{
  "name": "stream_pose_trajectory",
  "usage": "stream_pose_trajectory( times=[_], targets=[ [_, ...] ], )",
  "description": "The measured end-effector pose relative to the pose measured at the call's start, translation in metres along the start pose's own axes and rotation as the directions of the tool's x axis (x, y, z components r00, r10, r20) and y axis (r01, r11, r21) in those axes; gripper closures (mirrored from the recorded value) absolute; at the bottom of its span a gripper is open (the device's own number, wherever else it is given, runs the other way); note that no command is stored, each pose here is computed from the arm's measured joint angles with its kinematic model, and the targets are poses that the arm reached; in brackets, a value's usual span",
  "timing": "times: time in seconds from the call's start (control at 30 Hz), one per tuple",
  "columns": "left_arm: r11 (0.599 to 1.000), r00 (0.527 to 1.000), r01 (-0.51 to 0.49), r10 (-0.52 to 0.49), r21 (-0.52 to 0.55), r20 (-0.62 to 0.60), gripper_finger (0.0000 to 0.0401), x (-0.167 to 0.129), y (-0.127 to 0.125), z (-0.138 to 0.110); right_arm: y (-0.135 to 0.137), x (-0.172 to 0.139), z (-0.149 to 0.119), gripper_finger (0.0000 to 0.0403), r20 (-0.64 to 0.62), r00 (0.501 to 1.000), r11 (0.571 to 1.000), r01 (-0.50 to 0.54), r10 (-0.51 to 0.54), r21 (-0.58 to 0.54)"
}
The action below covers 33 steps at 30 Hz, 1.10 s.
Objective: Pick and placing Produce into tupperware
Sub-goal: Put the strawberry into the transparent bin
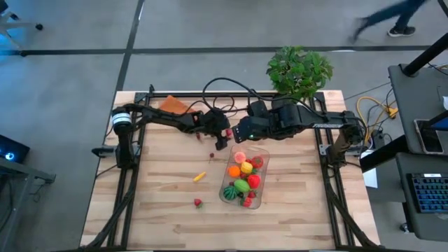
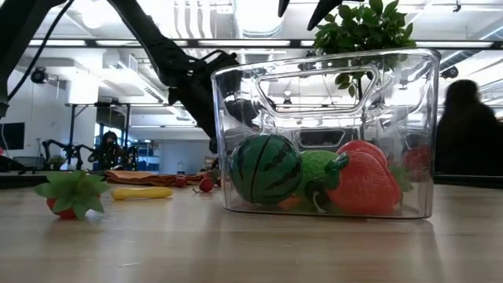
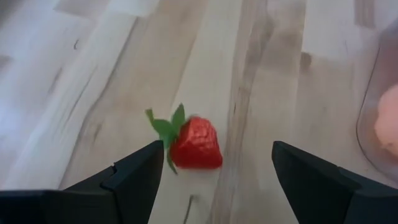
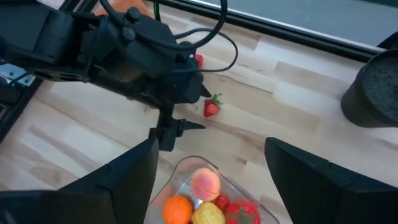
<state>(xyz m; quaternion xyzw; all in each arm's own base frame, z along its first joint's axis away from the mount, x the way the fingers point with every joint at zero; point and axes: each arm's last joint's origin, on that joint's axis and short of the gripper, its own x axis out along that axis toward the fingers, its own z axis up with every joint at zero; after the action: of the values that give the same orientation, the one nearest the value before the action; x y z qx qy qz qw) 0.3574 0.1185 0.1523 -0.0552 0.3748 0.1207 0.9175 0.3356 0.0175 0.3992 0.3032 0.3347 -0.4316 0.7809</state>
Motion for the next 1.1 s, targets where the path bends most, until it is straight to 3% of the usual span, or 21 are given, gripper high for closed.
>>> stream_pose_trajectory(
  times=[0.77, 1.1],
  targets=[
    [1.000, 1.000, -0.021, 0.021, -0.009, -0.011, 0.0118, 0.022, 0.005, 0.000, 0.000, 0.000, 0.000, 0.0120, 0.017, 1.000, 1.000, 0.011, -0.011, -0.021],
    [0.999, 0.999, -0.032, 0.032, -0.013, -0.045, 0.0184, 0.029, 0.006, -0.002, -0.004, 0.000, -0.001, 0.0124, 0.003, 0.999, 0.998, 0.040, -0.040, -0.041]
  ],
)
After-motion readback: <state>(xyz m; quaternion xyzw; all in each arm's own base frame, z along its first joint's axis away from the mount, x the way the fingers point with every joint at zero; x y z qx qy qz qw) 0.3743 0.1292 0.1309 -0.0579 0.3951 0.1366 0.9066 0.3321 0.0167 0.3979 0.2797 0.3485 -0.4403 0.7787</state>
